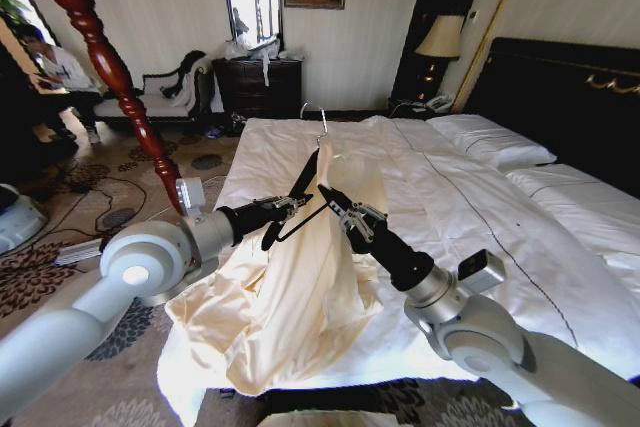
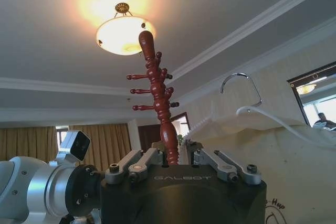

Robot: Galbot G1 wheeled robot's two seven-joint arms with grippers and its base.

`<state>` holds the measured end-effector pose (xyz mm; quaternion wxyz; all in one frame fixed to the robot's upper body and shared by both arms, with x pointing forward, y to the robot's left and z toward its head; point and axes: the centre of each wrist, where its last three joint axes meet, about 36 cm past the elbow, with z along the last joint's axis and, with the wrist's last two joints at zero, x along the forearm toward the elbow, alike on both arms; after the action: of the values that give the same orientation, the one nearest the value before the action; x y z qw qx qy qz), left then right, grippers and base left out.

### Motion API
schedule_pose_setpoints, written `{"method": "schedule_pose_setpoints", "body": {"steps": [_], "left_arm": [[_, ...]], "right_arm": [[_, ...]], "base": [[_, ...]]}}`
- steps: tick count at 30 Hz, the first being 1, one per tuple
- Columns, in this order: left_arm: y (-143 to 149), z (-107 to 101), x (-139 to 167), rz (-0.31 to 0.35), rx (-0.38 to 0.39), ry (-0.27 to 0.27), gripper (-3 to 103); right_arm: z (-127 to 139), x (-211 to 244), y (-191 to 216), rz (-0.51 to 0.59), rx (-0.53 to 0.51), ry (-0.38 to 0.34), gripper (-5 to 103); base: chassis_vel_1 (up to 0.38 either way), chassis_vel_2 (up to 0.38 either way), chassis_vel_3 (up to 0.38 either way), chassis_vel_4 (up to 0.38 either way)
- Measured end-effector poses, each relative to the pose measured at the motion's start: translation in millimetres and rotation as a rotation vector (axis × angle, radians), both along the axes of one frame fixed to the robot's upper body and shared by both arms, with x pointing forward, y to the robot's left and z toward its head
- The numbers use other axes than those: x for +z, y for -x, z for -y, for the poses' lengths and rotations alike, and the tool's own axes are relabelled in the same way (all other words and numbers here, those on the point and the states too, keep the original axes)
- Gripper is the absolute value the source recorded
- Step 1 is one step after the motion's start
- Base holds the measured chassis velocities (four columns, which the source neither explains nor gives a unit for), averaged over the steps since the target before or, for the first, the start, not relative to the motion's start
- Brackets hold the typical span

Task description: Pick up the clothes from the bed and hang them on the clothes hanger.

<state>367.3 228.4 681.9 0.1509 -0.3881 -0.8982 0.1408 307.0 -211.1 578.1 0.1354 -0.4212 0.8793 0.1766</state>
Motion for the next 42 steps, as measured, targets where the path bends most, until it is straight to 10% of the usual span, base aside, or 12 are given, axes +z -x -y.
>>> {"method": "schedule_pose_setpoints", "body": {"steps": [12, 23, 42], "left_arm": [[-6.8, -7.4, -11.6, 0.037, 0.017, -0.044, 18], [-3.4, -11.5, -6.1, 0.063, 0.004, -0.072, 18], [4.3, -5.0, 4.9, 0.082, -0.097, -0.081, 18]], "right_arm": [[5.4, -8.4, 10.7, 0.148, 0.243, -0.008, 65], [44.3, 23.3, -54.4, 0.029, -0.137, -0.097, 99], [225.0, 11.2, -181.3, 0.374, 0.307, 0.29, 100]], "base": [[0.0, 0.0, 0.0, 0.0], [0.0, 0.0, 0.0, 0.0], [0.0, 0.0, 0.0, 0.0]]}}
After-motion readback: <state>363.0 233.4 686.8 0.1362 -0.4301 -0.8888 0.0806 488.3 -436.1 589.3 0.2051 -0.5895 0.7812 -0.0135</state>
